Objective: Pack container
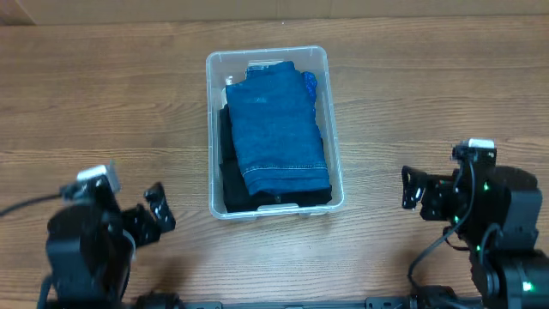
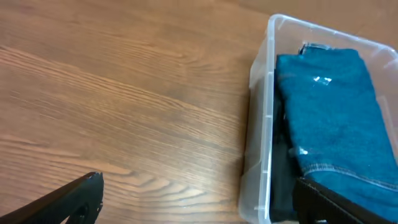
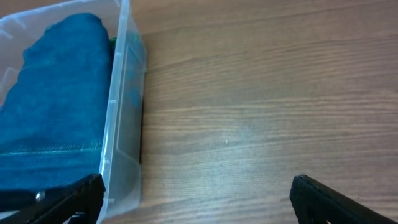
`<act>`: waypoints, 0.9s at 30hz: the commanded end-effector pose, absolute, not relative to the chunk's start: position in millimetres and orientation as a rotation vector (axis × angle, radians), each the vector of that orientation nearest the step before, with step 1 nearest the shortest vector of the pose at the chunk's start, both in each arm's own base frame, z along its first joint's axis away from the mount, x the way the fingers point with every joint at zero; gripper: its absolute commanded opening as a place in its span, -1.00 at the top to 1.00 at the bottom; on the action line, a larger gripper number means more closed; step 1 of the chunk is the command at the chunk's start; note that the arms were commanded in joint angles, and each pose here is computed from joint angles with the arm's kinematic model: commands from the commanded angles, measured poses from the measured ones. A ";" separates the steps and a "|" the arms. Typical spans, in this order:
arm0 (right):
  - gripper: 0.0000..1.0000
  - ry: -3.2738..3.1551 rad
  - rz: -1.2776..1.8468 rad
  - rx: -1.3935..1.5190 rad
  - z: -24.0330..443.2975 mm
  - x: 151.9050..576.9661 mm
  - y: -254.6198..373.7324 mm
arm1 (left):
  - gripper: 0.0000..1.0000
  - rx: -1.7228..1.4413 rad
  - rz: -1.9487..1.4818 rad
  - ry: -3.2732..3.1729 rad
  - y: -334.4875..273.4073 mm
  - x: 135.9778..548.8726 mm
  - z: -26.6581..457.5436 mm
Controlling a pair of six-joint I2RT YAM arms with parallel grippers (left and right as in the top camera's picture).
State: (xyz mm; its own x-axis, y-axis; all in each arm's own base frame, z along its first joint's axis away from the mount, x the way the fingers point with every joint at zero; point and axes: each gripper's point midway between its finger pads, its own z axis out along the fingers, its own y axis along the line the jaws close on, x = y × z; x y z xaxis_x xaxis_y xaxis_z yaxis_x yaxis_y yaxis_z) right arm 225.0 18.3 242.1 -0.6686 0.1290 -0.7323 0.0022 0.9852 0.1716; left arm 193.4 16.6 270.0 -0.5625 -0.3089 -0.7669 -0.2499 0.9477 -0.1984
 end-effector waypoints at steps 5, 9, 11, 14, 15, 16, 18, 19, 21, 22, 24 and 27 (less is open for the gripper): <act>-1.00 2.330 0.216 0.094 234.4 220.4 20.9 | -0.99 -0.402 -0.038 2.276 19.3 165.7 250.3; -1.00 2.330 0.216 0.094 234.4 220.4 20.9 | -1.00 -0.404 -0.036 2.293 19.2 162.9 247.3; -1.00 2.330 0.216 0.094 234.4 220.4 20.9 | -1.00 -0.404 -0.036 2.293 19.2 162.9 247.3; -1.00 2.329 0.215 0.094 234.6 220.6 20.8 | -1.00 -0.404 -0.036 2.293 19.2 162.9 247.3; -1.00 2.327 0.205 0.097 234.9 220.7 19.5 | -1.00 -0.404 -0.036 2.293 19.2 162.9 247.3; -1.00 2.318 0.203 0.085 236.7 219.5 19.9 | -0.99 -0.404 -0.036 2.293 19.2 162.9 247.3; -1.00 2.301 0.186 0.081 239.8 217.3 18.0 | -0.99 -0.404 -0.036 2.293 19.2 162.9 247.3; -1.00 2.284 0.178 0.082 242.1 215.1 16.9 | -1.00 -0.404 -0.036 2.293 19.2 162.9 247.3; -1.00 2.230 0.170 0.080 244.9 211.7 15.8 | -1.00 -0.404 -0.036 2.293 19.2 162.9 247.3; -1.00 2.199 0.171 0.076 245.4 211.1 15.9 | -1.00 -0.404 -0.036 2.293 19.2 162.9 247.3; -1.00 2.113 0.176 0.065 245.9 210.2 16.7 | -1.00 -0.404 -0.036 2.293 19.2 162.9 247.3; -1.00 1.995 0.192 0.031 236.7 208.8 21.6 | -1.00 -0.404 -0.036 2.293 19.2 162.9 247.3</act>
State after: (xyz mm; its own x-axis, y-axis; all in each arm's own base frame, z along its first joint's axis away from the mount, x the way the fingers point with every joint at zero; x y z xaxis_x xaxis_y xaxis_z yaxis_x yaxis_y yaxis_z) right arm 212.3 17.9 251.2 -0.4720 0.1231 -0.8730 -0.0370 0.9866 0.1592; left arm 163.7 16.8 247.3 -0.6395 -0.3125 -0.7024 -0.2765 0.9460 -0.1692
